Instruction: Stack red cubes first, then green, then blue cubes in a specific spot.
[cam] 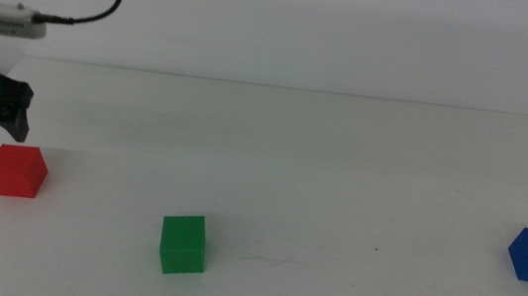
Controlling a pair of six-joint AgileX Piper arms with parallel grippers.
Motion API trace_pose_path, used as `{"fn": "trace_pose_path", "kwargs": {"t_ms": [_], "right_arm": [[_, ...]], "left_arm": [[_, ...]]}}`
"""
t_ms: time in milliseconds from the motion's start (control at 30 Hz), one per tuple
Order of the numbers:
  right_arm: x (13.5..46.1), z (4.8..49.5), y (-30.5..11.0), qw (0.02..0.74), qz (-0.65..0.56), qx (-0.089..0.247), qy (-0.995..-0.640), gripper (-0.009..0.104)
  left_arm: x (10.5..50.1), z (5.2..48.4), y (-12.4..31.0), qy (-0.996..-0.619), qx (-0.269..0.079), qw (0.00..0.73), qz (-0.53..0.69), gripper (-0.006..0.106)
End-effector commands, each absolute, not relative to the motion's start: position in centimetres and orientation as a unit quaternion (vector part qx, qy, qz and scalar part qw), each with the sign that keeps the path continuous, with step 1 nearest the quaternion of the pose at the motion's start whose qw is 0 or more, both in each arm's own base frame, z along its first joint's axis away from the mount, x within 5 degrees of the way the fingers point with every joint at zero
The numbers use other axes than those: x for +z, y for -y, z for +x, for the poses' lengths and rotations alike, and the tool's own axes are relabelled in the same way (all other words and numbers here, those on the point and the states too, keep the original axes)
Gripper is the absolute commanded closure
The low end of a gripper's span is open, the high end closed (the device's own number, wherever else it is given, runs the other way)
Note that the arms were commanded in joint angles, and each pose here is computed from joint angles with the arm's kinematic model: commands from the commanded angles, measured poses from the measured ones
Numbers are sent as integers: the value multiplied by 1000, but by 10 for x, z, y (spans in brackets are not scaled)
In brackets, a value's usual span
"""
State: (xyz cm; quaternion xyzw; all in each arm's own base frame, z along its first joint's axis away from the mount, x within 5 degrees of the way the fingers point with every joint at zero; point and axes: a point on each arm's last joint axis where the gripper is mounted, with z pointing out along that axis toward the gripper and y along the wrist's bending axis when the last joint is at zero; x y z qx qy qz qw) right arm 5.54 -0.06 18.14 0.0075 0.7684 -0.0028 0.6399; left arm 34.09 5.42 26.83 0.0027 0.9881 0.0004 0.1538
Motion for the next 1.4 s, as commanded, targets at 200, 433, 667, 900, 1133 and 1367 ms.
{"fn": "trace_pose_path", "kwargs": {"t_ms": [200, 433, 667, 900, 1133, 1367], "right_arm": [[196, 54, 1, 684, 2, -13, -729, 22], [196, 54, 1, 684, 2, -13, -729, 22], [196, 54, 1, 684, 2, -13, -729, 22], [196, 54, 1, 684, 2, -13, -729, 22], [196, 54, 1, 684, 2, -13, -729, 22], [196, 54, 1, 684, 2, -13, -729, 22]], "left_arm": [[254, 371, -64, -987, 0, 159, 13, 7], [227, 390, -65, -989, -11, 145, 24, 7], [201, 399, -66, -991, -18, 127, 27, 7], [191, 401, -67, -993, -21, 116, 26, 17], [192, 399, -66, -993, -26, 112, 10, 55], [225, 387, -55, -992, -32, 122, -1, 86]]}}
